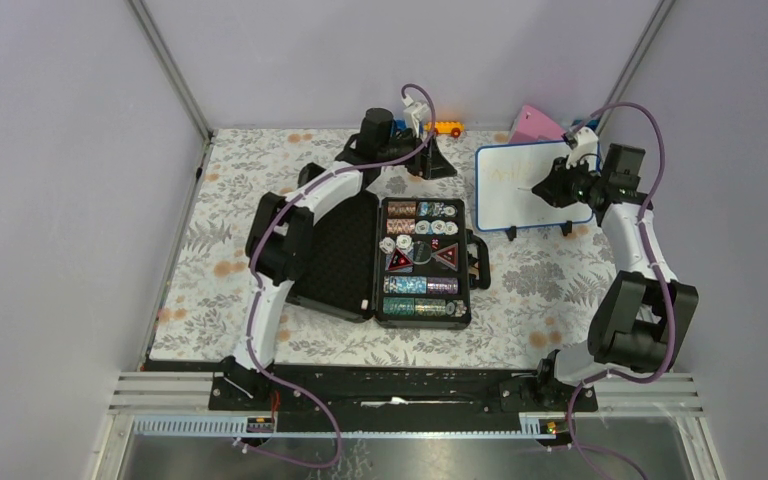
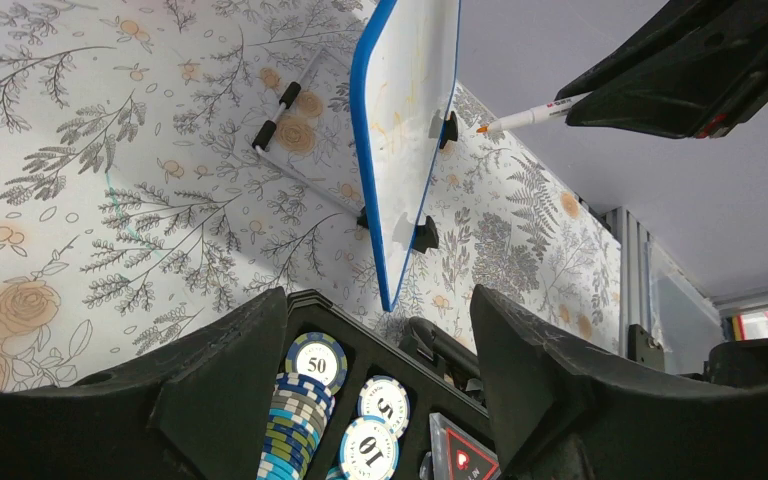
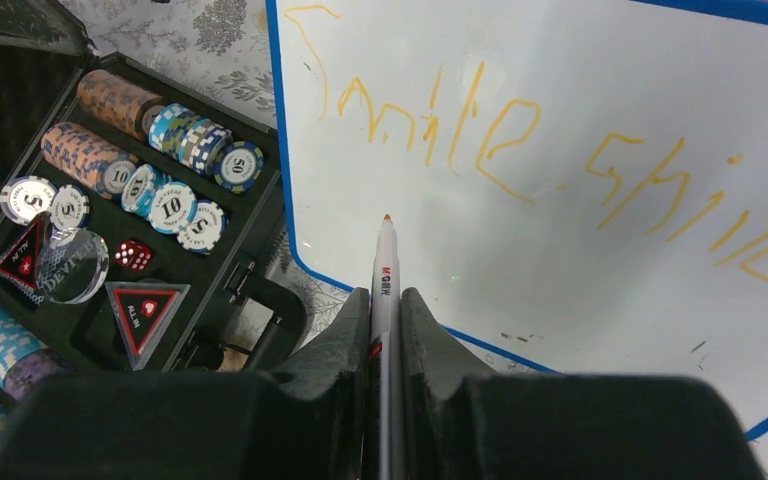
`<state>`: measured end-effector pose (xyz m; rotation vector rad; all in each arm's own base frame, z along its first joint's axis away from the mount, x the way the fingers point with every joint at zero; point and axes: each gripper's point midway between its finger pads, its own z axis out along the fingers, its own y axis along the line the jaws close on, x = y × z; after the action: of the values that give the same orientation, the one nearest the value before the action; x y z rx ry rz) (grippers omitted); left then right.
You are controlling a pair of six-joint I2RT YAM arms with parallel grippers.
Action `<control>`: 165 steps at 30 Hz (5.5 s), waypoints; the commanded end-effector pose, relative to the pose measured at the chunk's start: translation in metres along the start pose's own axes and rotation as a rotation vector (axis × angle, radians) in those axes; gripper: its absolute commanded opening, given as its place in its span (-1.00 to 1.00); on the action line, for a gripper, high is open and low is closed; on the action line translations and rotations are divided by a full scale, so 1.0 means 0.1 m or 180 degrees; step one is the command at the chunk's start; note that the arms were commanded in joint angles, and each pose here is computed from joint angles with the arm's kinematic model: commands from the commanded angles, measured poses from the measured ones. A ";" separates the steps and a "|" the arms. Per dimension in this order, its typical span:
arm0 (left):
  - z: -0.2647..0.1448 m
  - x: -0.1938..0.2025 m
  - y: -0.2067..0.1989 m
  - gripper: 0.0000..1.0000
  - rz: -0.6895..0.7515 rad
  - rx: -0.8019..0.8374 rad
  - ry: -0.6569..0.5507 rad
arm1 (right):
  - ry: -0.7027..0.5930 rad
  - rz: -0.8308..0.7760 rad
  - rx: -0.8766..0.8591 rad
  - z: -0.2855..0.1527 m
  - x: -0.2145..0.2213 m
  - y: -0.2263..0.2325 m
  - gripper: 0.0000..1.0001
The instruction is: Write a sentence on the whiteboard
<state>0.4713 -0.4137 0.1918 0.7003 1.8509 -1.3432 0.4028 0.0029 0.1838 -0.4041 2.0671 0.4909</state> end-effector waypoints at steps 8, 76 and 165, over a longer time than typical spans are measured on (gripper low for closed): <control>0.19 -0.02 0.05 0.27 -0.0256 0.0464 -0.0020 | -0.0147 0.0015 -0.0230 0.21 -0.01 0.16 -1.00; 0.92 0.37 0.03 -1.00 -0.0320 0.0408 -0.0106 | -0.0079 -0.0378 -0.0300 0.48 0.16 0.28 -1.00; 0.86 0.29 0.02 -1.00 -0.0249 0.0382 -0.0139 | -0.0064 -0.0353 -0.0382 0.52 0.06 0.29 -1.00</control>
<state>0.4629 -0.5009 0.1236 0.6678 1.8671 -1.5425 0.4169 0.0453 0.1366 -0.5420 2.0572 0.5354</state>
